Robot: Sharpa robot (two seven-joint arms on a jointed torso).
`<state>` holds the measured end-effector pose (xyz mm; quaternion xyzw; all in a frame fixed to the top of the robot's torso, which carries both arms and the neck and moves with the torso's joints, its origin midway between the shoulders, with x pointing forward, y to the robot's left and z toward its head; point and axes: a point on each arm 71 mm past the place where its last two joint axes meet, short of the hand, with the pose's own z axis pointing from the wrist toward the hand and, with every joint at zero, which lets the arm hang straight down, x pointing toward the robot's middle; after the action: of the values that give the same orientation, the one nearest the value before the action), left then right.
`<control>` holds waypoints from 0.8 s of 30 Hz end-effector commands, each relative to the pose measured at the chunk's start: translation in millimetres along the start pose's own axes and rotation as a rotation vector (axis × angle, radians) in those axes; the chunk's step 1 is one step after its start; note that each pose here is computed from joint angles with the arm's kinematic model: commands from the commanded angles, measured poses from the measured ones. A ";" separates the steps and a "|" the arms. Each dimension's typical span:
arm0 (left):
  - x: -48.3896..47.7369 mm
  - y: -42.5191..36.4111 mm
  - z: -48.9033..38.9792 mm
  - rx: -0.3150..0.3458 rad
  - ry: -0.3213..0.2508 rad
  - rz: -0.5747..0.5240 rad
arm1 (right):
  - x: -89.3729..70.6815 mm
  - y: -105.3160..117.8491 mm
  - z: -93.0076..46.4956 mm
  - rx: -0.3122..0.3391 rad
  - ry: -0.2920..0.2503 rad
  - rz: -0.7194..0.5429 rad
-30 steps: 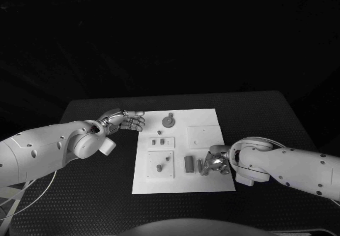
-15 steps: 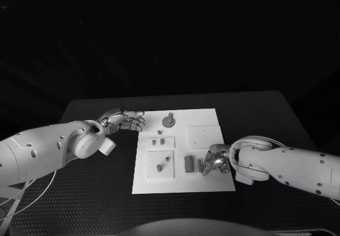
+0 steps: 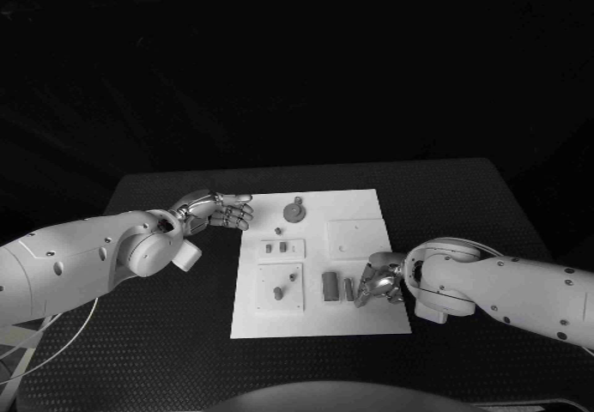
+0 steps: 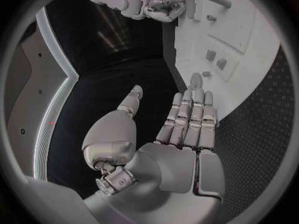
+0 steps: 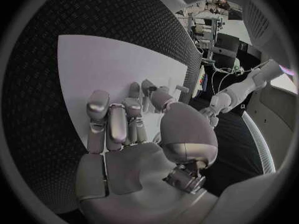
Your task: Assemble the parts on the task board
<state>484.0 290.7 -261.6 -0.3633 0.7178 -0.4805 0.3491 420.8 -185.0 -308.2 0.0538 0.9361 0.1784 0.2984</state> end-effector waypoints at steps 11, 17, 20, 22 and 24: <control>1.9 -1.3 0.6 0.007 0.019 0.001 | 1.7 0.3 -2.9 -0.022 0.004 0.018; 1.9 -1.3 0.6 0.007 0.019 0.001 | 1.3 1.2 -2.0 -0.022 0.000 0.008; 2.2 -1.4 0.7 0.007 0.020 0.001 | 1.2 1.9 -1.6 -0.021 -0.002 0.007; 2.3 -1.4 0.8 0.007 0.021 0.001 | 0.9 2.4 -1.2 -0.020 -0.006 0.005; 2.4 -1.4 0.9 0.007 0.021 0.001 | 0.4 3.1 -0.9 -0.018 -0.014 -0.004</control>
<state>484.0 290.4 -261.9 -0.3627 0.7190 -0.4802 0.3477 419.4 -183.1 -307.0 0.0571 0.9342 0.1866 0.2986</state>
